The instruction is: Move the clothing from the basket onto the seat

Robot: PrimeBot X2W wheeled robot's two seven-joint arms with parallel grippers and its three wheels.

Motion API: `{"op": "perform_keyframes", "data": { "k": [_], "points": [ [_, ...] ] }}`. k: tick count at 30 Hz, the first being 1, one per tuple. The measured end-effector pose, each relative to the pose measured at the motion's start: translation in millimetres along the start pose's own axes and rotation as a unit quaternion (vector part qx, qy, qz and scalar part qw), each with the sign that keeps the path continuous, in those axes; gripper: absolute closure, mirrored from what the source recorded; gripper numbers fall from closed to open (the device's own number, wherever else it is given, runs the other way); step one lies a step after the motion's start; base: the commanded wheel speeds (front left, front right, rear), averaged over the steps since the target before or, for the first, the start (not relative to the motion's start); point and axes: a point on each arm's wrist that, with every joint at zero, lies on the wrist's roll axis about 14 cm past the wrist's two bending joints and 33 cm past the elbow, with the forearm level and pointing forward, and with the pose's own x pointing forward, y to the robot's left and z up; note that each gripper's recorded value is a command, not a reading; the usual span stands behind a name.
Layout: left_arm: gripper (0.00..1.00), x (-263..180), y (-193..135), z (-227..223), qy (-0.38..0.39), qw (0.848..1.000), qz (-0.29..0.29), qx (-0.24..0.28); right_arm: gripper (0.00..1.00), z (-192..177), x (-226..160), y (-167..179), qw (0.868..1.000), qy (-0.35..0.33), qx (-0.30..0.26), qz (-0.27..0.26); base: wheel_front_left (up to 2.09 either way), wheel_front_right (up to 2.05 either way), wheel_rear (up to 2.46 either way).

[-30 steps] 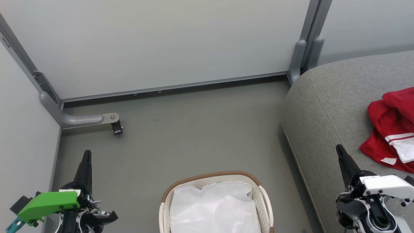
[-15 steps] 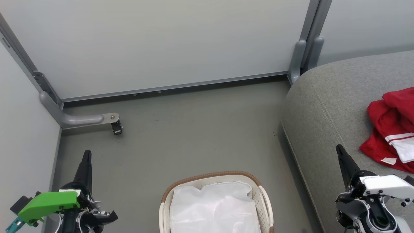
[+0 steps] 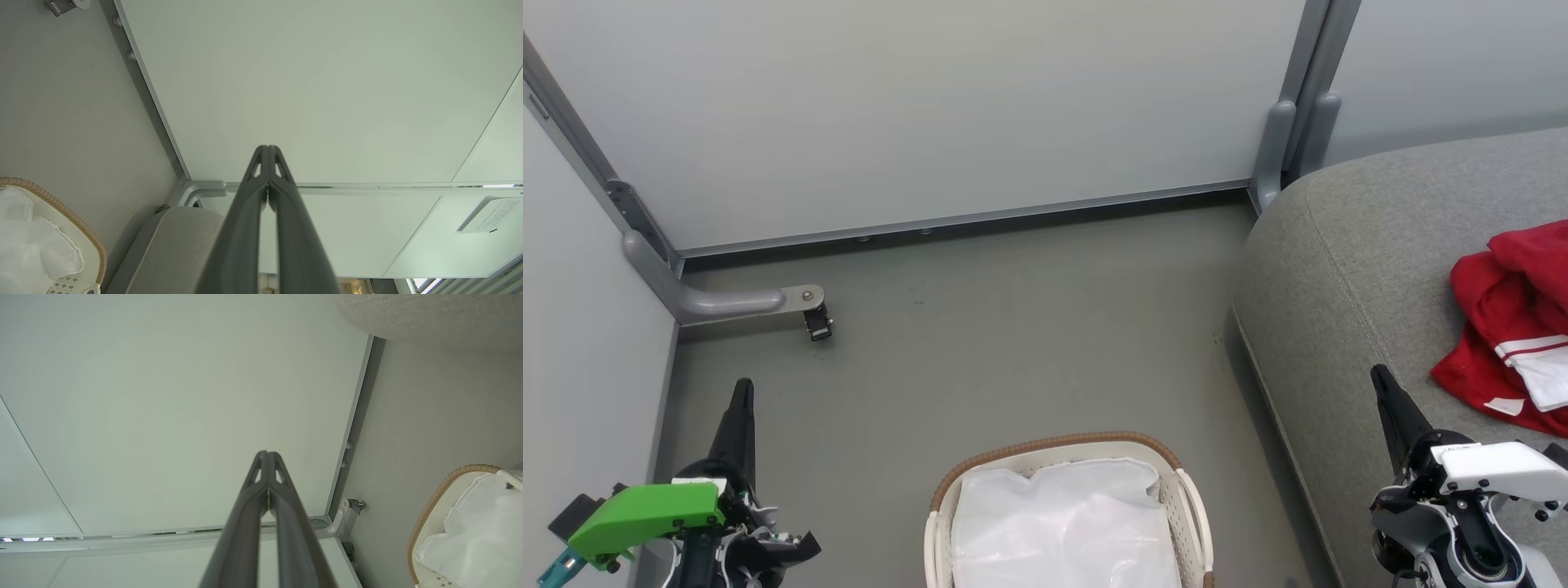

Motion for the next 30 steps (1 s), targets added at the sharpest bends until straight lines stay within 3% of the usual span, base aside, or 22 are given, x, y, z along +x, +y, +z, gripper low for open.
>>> {"op": "perform_keyframes", "data": {
  "k": [30],
  "points": [
    [1.0, 0.0, 0.0, 0.0, 0.0, 1.0, 0.0, 0.0, 1.0, 0.0, 0.0, 0.0, 1.0, 0.0, 0.0, 0.0, 0.0, 0.0, 0.0]
  ]
}}
